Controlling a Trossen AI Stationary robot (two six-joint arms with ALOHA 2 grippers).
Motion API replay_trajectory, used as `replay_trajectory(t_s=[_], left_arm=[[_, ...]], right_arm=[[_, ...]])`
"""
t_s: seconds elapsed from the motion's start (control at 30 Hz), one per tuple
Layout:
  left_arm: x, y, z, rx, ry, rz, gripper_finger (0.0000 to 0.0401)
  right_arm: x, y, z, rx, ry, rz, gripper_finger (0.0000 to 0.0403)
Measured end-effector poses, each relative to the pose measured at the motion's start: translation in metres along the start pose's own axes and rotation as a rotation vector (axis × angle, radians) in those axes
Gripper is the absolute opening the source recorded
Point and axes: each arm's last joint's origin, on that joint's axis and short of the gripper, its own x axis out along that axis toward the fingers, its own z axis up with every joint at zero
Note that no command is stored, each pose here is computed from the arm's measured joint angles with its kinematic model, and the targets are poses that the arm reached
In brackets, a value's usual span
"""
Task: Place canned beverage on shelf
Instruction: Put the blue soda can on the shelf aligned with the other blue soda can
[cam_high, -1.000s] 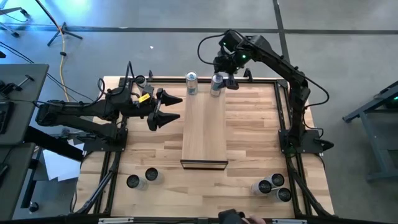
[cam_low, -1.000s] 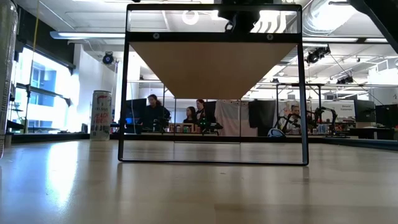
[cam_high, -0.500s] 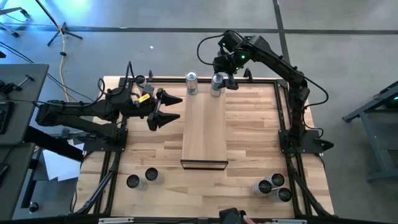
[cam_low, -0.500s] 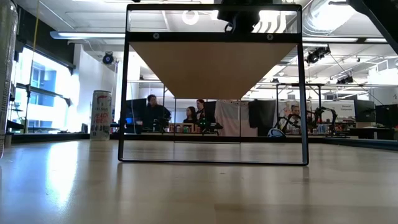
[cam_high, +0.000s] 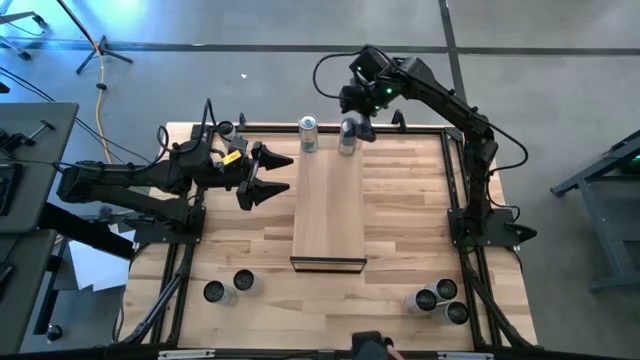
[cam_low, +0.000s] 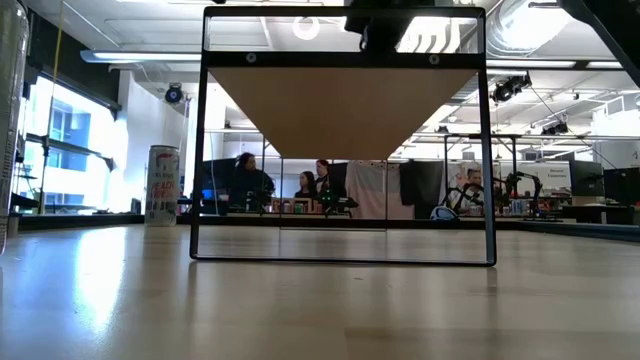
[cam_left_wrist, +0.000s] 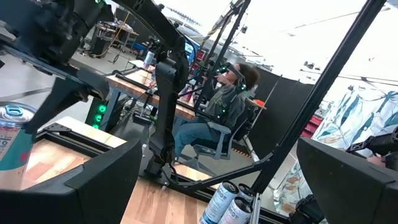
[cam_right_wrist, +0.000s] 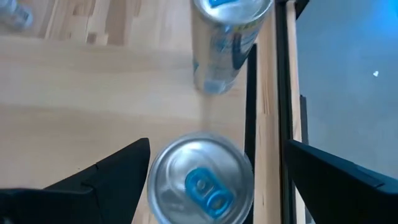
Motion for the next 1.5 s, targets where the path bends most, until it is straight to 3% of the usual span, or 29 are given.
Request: replay_trajectory(t_s=[0.33, 0.53, 1.1, 1.37, 1.5], left_arm=[[0.000, 0.000, 0.000, 0.000, 0.000, 0.000, 0.0400], [0.000, 0.000, 0.000, 0.000, 0.000, 0.000, 0.0400], [0.000, 0.000, 0.000, 0.000, 0.000, 0.000, 0.0400], [0.000, 0.000, 0.000, 0.000, 0.000, 0.000, 0.0400], [0.000, 0.000, 0.000, 0.000, 0.000, 0.000, 0.0400]], right_arm=[[0.000, 0.000, 0.002, 0.069, -0.009, -0.006, 0.0355], [0.000, 0.006, -0.007, -0.053, 0.080, 0.049, 0.0355], [0.000, 0.006, -0.007, -0.074, 0.076, 0.047, 0.0354], [0.008, 0.004, -0.009, -0.062, 0.149, 0.008, 0.0302], [0.022, 0.003, -0.008, -0.044, 0.164, 0.040, 0.0282]])
